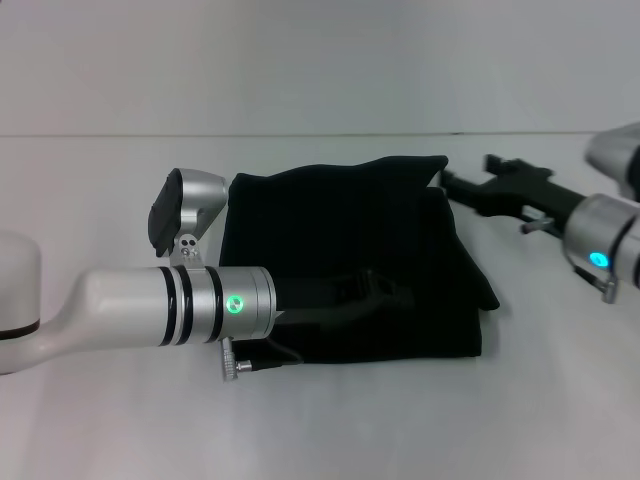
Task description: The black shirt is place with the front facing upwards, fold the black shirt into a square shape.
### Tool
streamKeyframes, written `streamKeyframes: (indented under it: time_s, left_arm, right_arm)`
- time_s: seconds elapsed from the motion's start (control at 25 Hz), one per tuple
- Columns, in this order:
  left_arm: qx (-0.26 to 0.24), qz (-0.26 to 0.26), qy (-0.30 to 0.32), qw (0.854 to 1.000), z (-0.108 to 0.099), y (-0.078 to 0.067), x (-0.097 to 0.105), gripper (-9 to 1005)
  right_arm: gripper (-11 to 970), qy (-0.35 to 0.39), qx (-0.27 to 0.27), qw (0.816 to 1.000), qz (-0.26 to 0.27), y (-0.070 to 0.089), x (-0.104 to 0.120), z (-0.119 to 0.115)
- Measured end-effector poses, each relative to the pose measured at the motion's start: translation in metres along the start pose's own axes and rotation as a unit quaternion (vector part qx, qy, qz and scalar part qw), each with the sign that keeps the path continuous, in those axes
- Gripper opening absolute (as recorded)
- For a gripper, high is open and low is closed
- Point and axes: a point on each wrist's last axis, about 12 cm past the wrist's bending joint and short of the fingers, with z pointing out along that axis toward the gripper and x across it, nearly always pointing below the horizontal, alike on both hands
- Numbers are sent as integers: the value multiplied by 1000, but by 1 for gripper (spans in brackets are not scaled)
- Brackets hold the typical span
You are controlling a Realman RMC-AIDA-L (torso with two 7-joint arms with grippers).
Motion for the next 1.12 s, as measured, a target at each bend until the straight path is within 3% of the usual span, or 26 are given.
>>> streamKeyframes:
  time_s: [0.2,0.28,0.6,0.72,0.76,0.8,0.88,1.0,1.12]
  left_arm:
    - [1,9,1,1000,3,-2,0,115]
    - [28,27,9,999,4,-10,1,117]
    - [136,58,2,989,0,-32,3,274]
    - [173,67,6,983,-7,-39,3,333]
    - [185,72,8,980,-11,-41,2,372]
    - [193,79,7,978,-16,-42,1,411]
    - [196,93,-3,976,-27,-39,-2,489]
    - [173,94,-51,979,-53,-22,-9,614]
    - [131,67,-114,983,-80,3,-15,755]
  right_arm:
    - [832,-34,79,993,77,-29,13,-25]
    - [832,-67,119,983,127,-45,22,-43]
    - [831,-119,133,969,171,-54,31,-67]
    - [831,-126,107,973,161,-47,29,-66]
    - [831,-129,66,979,142,-37,26,-63]
    - [831,-129,66,979,142,-37,26,-63]
    - [831,-128,12,986,111,-24,22,-61]
    - [831,-109,-88,990,32,2,16,-53]
    - [831,-85,-152,984,-26,22,16,-47]
